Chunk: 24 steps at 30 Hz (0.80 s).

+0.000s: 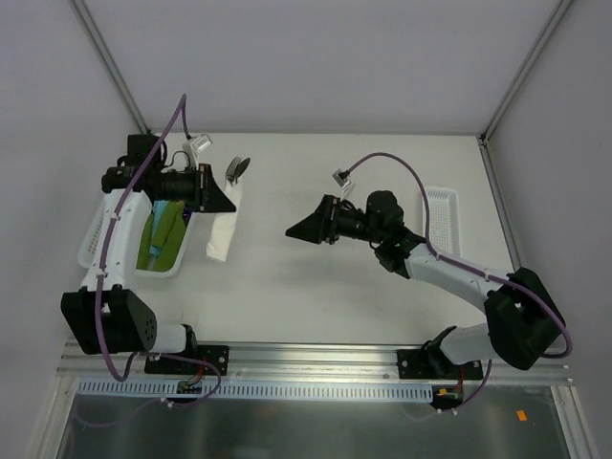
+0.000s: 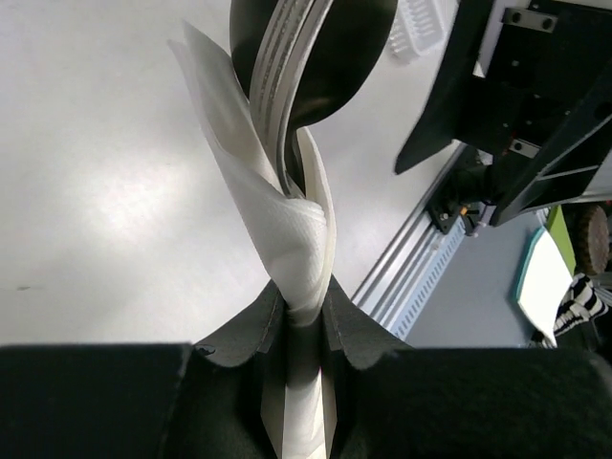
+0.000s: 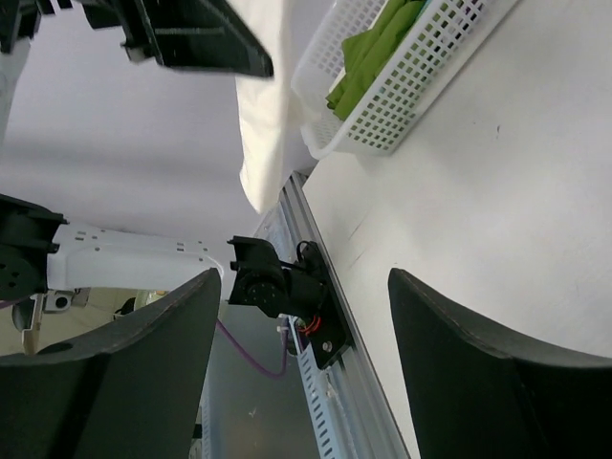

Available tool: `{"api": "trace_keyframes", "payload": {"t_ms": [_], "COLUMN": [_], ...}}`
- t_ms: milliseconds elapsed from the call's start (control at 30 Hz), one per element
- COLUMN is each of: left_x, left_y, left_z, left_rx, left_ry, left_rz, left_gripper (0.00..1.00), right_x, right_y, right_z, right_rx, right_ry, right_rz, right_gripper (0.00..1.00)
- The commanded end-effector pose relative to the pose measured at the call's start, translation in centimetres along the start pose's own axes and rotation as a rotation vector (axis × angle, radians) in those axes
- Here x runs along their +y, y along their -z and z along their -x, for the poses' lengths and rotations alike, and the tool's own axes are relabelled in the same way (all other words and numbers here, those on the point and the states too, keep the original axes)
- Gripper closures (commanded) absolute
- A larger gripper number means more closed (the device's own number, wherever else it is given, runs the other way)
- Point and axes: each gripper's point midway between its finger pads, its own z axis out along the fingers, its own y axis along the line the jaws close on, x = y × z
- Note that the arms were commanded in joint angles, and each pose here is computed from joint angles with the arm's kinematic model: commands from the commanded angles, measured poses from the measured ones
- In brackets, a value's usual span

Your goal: Place the utensils on the paper napkin and roll it up

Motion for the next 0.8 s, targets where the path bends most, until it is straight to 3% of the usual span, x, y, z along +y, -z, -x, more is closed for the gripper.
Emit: {"api": "trace_keyframes", "payload": {"t_ms": [0,267,767], "left_x": [1.5,7.8,17.4], "left_y": [2.9,7.5,12.3], "left_z": [1.0,3.3,1.6], "left_rx": [-0.013,-0.011,-0.054], "left_ry": [-0.063,-0.071,0.108], "left_rz": [0.033,0.134,0.126], "left_gripper": [1.00,1.00,1.00], "right_x": [0.5,-0.1,-1.0], "right_y": [1.1,1.3,1.1], "right_z": [0.0,-0.5,-1.2], "right_rx": [0.004,0.014,0.036], "right_ry": [0.048,0.038,0.016], "right_rz": [0.004,-0.015,-0.032], "right_gripper": [0.27,0.27,0.27]}}
